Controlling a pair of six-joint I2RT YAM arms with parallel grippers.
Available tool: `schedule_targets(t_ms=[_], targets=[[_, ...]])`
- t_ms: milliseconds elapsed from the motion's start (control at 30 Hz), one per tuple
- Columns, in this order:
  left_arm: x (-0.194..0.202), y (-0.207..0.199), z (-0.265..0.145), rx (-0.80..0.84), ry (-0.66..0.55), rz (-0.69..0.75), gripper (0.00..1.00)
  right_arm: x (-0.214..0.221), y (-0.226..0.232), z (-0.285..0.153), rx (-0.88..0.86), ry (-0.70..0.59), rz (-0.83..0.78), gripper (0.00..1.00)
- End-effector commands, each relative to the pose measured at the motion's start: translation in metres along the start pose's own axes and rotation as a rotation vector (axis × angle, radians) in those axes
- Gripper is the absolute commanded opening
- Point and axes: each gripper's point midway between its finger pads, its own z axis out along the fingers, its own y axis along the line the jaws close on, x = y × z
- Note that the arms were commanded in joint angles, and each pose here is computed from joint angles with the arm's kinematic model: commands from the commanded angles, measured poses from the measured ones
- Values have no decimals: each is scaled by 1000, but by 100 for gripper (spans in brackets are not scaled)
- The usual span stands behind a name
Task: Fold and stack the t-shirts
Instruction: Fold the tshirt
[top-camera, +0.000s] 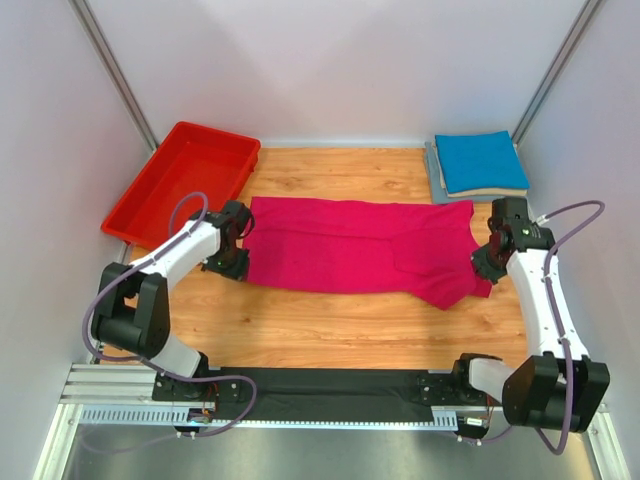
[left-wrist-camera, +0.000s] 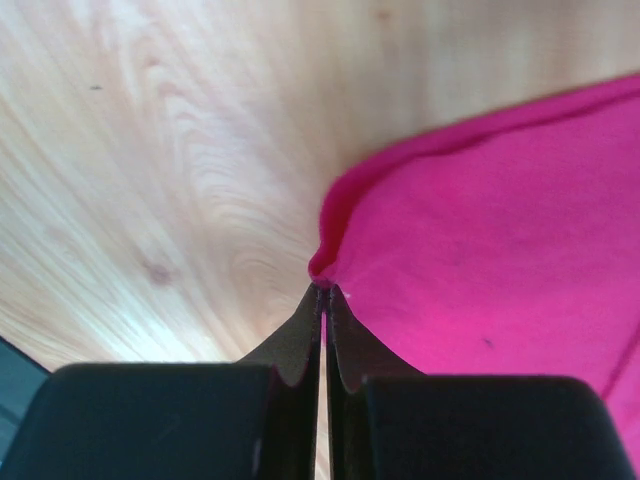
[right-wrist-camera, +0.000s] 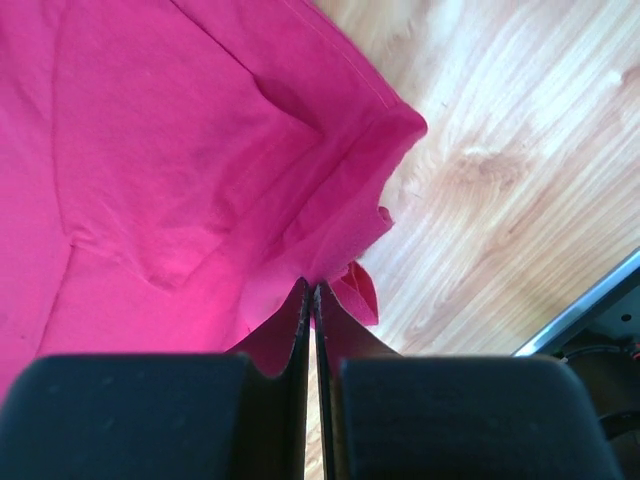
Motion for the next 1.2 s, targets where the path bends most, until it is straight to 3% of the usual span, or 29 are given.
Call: schedule_targets(t_ms=[0,267,500,667,1167], targets=[[-11,-20,-16,23,-37,74,0,-36,25,-11,-53,-122,-15,0],[-19,-50,-11,-75,-31,139,0,-74,81,-3,-111,-144,-78,0],[-34,-86,-12,-29,-36,124,0,-95,107,21,-97,-115,-114,0],[-37,-129,-14,30,-37,207,0,-94,122,41,-91,-66,-131,0],[-44,-135,8,-112,-50,252,0,-93,140,71,-86,-18,-153,0]])
